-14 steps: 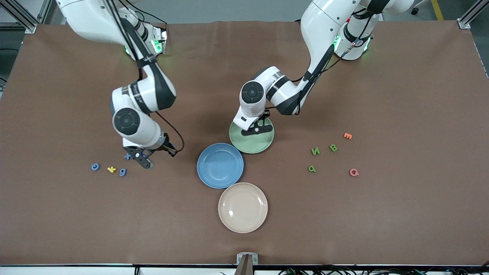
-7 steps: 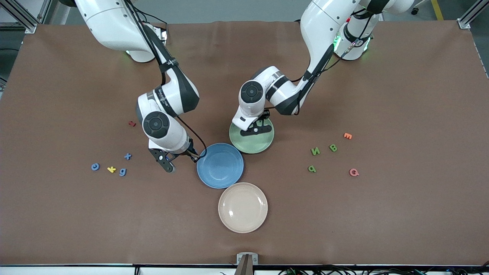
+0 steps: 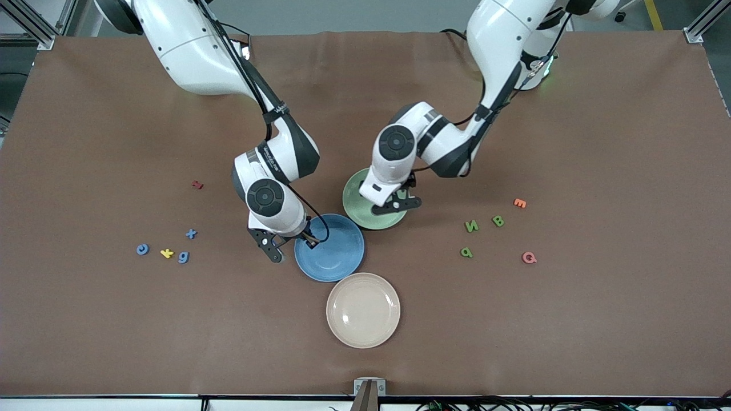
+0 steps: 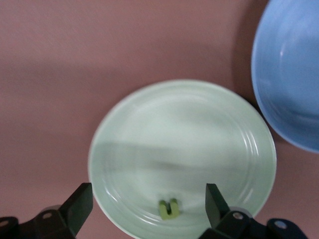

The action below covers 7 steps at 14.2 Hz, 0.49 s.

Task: Sort letters by color into matching plates
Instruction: 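Open the left gripper over the green plate while the right gripper nears blue plate, then move the left gripper to green b while the right gripper releases blue E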

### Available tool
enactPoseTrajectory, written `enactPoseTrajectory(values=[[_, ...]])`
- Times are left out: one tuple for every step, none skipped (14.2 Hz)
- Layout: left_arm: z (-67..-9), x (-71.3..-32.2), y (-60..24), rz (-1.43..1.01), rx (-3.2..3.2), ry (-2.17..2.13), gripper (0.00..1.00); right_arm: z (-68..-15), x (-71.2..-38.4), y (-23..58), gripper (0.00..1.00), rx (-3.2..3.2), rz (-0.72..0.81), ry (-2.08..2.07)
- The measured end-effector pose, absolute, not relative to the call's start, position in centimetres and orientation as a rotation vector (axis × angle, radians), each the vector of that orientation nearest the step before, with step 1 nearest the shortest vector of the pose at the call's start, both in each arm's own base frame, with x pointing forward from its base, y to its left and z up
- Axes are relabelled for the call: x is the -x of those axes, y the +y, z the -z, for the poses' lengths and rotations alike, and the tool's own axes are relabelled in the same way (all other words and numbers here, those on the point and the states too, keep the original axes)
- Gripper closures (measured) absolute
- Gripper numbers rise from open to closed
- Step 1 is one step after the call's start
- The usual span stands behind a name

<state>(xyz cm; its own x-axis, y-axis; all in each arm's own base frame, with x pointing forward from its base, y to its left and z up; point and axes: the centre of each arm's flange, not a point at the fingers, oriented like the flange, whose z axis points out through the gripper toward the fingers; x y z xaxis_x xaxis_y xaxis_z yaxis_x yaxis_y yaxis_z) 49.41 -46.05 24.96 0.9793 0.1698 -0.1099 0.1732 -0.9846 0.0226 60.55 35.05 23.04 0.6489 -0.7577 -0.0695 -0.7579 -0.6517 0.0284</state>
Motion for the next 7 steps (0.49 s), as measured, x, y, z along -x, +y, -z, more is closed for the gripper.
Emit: enactPoseTrajectory(values=[[-25.3, -50.4, -44.6, 0.166, -3.094, 0.263, 0.0, -22.6, -60.6, 35.2, 0.73, 2.842, -0.11, 1.314], [-25.5, -51.2, -43.2, 0.165, -3.094, 0.26, 0.0, -22.2, -60.6, 35.4, 0.73, 2.835, -0.105, 1.322], [-25.7, -52.1, -41.8, 0.163, -3.094, 0.26, 0.0, -22.0, -60.5, 35.5, 0.73, 2.833, -0.104, 1.326], [-25.8, -53.1, -40.4, 0.159, -3.093, 0.257, 0.0, -21.9, -60.5, 35.6, 0.73, 2.832, -0.104, 1.327], [-25.8, -54.0, -39.0, 0.152, -3.096, 0.252, 0.0, -22.0, -60.5, 35.7, 0.73, 2.831, -0.103, 1.328], [-25.9, -54.9, -37.6, 0.138, -3.105, 0.249, 0.0, -22.0, -60.5, 35.7, 0.73, 2.83, -0.102, 1.328], [-25.9, -55.8, -36.2, 0.123, -3.116, 0.252, 0.0, -22.1, -60.5, 35.7, 0.73, 2.829, -0.101, 1.329]])
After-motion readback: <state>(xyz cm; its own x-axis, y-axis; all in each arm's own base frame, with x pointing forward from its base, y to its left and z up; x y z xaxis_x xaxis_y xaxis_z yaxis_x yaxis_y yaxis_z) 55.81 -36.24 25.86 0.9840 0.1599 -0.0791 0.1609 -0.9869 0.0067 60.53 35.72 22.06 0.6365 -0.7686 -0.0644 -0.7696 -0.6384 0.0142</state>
